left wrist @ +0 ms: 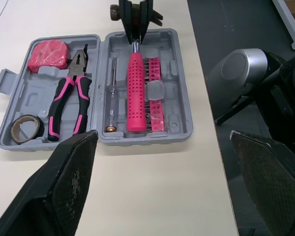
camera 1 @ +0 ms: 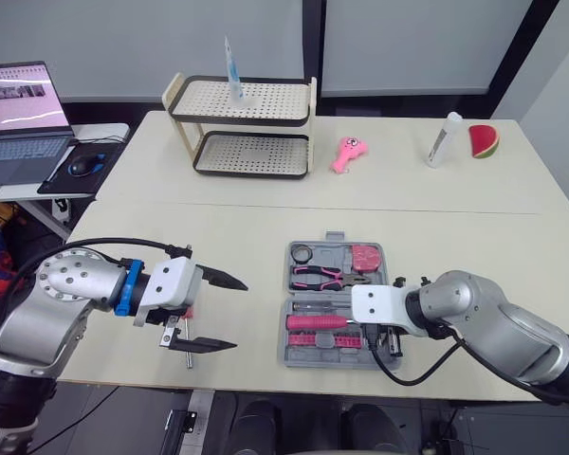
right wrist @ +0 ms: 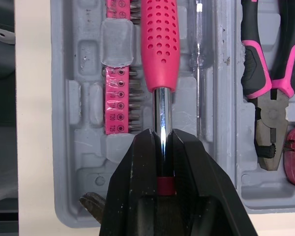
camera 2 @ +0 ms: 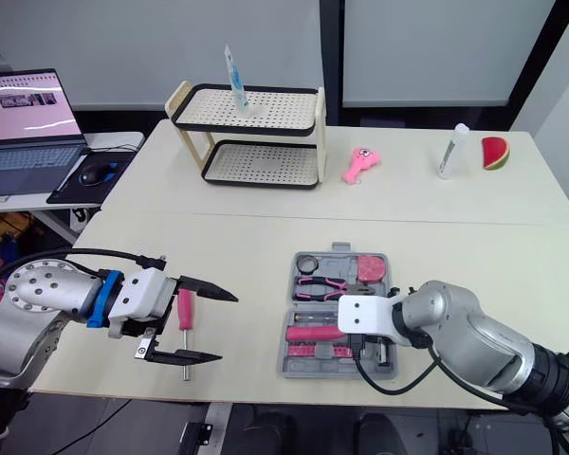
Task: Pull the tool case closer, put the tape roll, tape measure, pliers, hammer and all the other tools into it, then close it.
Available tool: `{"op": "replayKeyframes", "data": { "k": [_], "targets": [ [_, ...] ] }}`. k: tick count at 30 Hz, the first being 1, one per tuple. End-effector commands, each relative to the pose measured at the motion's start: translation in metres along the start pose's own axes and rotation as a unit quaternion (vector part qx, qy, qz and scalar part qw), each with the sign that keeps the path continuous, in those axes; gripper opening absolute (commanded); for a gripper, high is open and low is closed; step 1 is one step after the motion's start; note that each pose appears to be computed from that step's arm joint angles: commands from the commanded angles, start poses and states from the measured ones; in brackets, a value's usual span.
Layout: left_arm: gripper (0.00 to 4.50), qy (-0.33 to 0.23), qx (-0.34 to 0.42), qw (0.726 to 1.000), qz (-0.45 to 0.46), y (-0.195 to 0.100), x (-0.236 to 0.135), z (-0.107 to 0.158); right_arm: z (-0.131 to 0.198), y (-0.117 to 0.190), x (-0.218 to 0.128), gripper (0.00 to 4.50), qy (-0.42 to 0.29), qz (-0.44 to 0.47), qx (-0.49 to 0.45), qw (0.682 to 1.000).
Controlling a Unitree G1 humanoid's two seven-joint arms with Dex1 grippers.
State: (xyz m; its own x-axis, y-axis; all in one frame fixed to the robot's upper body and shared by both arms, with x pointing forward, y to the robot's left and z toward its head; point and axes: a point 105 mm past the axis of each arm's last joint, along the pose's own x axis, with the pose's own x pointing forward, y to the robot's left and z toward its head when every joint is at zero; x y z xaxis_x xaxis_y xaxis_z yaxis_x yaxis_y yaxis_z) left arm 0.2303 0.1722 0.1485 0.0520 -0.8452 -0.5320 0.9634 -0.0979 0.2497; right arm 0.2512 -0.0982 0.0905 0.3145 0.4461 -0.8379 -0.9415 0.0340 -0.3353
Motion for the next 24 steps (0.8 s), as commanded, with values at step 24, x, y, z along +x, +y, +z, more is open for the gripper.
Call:
{"op": "replayKeyframes", "data": {
  "k": [24],
  "targets": [
    [4.5, 0.014, 0.017, 1.0, 0.012, -0.001, -0.011, -0.011, -0.004, 0.003, 0.02, 0.25, 0.0, -0.006, -0.028, 1.0]
  ]
}}
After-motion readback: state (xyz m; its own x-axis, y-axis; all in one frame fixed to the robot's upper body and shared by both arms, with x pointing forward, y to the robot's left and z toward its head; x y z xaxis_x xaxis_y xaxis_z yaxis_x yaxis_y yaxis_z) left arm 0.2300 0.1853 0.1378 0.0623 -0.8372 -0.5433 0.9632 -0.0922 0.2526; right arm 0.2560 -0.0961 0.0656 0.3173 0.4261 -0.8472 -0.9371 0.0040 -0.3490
